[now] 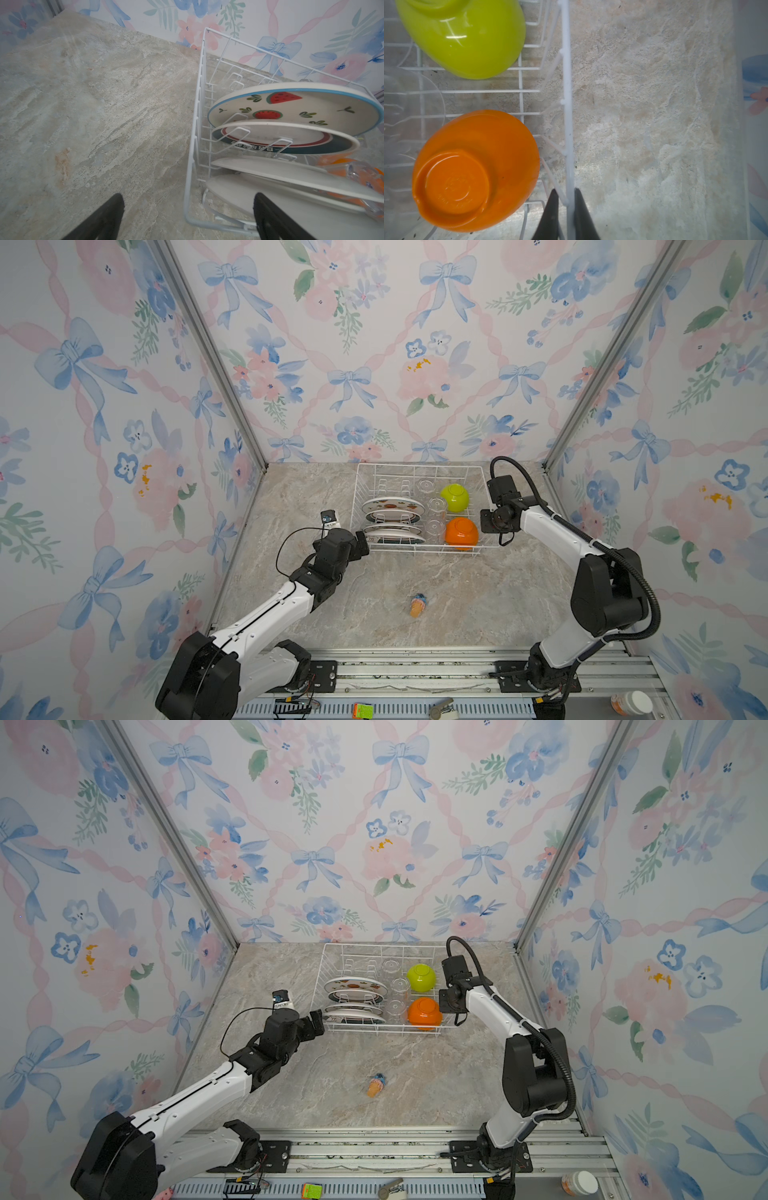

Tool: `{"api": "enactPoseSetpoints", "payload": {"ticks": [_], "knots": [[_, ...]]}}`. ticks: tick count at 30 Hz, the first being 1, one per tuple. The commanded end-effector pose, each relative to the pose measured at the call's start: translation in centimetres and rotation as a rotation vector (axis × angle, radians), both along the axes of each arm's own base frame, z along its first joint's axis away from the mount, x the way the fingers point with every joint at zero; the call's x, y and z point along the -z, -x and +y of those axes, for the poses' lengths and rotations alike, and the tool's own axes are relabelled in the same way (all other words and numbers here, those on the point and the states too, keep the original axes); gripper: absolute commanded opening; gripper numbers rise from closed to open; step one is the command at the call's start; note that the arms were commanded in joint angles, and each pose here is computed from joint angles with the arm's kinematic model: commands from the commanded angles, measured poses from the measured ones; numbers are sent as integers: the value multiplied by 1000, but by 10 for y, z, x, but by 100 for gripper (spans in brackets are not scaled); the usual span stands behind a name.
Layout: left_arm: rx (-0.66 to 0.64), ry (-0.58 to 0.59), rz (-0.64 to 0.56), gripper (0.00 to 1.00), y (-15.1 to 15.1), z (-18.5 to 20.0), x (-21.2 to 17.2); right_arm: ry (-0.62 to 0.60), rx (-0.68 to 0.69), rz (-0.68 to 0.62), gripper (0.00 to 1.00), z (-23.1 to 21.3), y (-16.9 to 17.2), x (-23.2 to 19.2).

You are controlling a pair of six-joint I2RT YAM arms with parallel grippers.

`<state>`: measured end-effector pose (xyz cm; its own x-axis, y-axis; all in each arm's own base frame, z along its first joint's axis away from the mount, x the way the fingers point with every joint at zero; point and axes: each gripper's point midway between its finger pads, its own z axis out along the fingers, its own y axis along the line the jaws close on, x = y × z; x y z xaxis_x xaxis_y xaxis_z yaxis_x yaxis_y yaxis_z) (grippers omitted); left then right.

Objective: Unload the mixed dishes from the dish rack

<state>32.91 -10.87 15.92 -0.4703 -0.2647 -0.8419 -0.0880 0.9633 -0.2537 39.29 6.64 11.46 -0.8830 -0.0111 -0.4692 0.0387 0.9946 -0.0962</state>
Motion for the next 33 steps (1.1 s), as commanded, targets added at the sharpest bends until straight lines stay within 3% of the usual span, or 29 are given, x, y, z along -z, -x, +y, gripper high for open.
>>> {"api": "enactPoseSetpoints", "payload": {"ticks": [1,6,15,22,33], "knots": [[-4,1,-29,98,1,4,-11,60,-1,38,9,5,25,0],[-9,6,-50,98,4,8,-17,184,-10,97,4,-1,46,8],[-16,13,-70,98,6,10,-24,221,-48,112,4,-9,62,13],[-50,-28,-59,98,3,16,-25,340,-82,144,4,-25,67,8],[-87,-44,52,98,-15,28,-7,281,-108,71,5,-33,75,-12]]}}
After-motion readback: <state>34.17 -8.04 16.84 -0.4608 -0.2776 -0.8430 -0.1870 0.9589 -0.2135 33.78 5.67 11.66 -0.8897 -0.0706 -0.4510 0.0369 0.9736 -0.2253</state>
